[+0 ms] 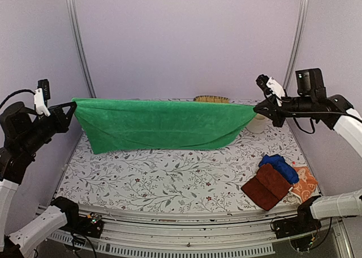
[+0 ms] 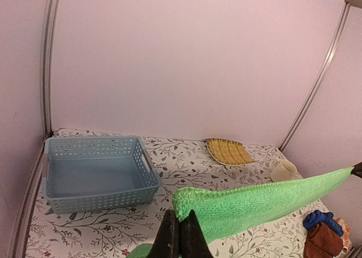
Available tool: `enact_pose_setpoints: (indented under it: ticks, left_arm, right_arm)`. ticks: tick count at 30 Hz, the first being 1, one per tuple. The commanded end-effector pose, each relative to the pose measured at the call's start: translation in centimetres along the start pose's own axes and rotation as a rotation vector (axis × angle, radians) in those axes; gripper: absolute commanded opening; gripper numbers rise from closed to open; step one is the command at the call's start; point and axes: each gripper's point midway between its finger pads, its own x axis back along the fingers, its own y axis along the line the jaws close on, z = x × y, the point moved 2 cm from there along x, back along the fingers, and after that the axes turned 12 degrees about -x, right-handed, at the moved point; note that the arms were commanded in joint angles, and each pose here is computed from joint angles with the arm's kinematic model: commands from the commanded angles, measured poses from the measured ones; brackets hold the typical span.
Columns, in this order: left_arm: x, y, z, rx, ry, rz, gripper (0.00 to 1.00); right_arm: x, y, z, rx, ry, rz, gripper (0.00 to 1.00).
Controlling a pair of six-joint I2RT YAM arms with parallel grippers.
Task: Roll the towels
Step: Put down the towel at the center of the board, then smooth out the towel at the center of the board.
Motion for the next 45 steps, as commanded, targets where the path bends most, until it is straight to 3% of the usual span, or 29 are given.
enact_pose_setpoints:
  ticks: [1,4,8,14,19,21,23,27,34,37,41,45]
  left_arm:
    - [2.2,-1.0,1.6,-0.006,0.027,0.068,0.00]
    - [2.0,-0.9,2.6,0.012,0.067,0.067,0.00]
    - [-1.1,0.4,7.0,0.073,0.217,-0.014,0.00]
    - [-7.7,3.0,15.5,0.106,0.458,-0.169,0.00]
    - [-12.5,7.3,22.0,0.051,0.707,-0.398,0.00]
    - [-13.7,8.7,23.3,0.045,0.761,-0.453,0.11]
    - [-14.6,9.3,23.6,0.055,0.768,-0.472,0.29]
    - [-15.0,8.6,22.6,0.077,0.742,-0.433,0.44]
    - [-12.1,6.2,22.4,0.121,0.785,-0.319,0.46]
    - [-10.3,3.7,23.9,0.165,0.874,-0.198,0.36]
    - [-7.0,-0.5,26.2,0.187,1.029,-0.046,0.01]
    - [-3.8,-3.4,28.1,0.188,1.174,0.039,0.00]
  right_arm:
    - [5.0,2.4,0.1,0.083,-0.126,-0.018,0.02]
    - [4.8,2.0,1.0,0.085,-0.099,-0.003,0.02]
    - [0.6,0.2,2.4,0.069,-0.011,0.012,0.02]
    - [-10.8,-4.5,6.0,0.045,0.173,0.036,0.02]
    - [-22.0,-10.0,9.3,-0.005,0.319,0.108,0.05]
    - [-25.1,-12.3,9.1,-0.026,0.345,0.171,0.20]
    - [-26.8,-13.9,8.1,-0.054,0.339,0.213,0.30]
    - [-25.8,-13.5,5.3,-0.108,0.289,0.186,0.46]
    - [-19.4,-7.9,7.8,-0.127,0.323,0.026,0.48]
    - [-16.3,-5.0,9.4,-0.133,0.357,-0.070,0.47]
    - [-13.2,-2.0,12.6,-0.153,0.446,-0.157,0.40]
    - [-11.8,-0.7,16.4,-0.174,0.550,-0.176,0.29]
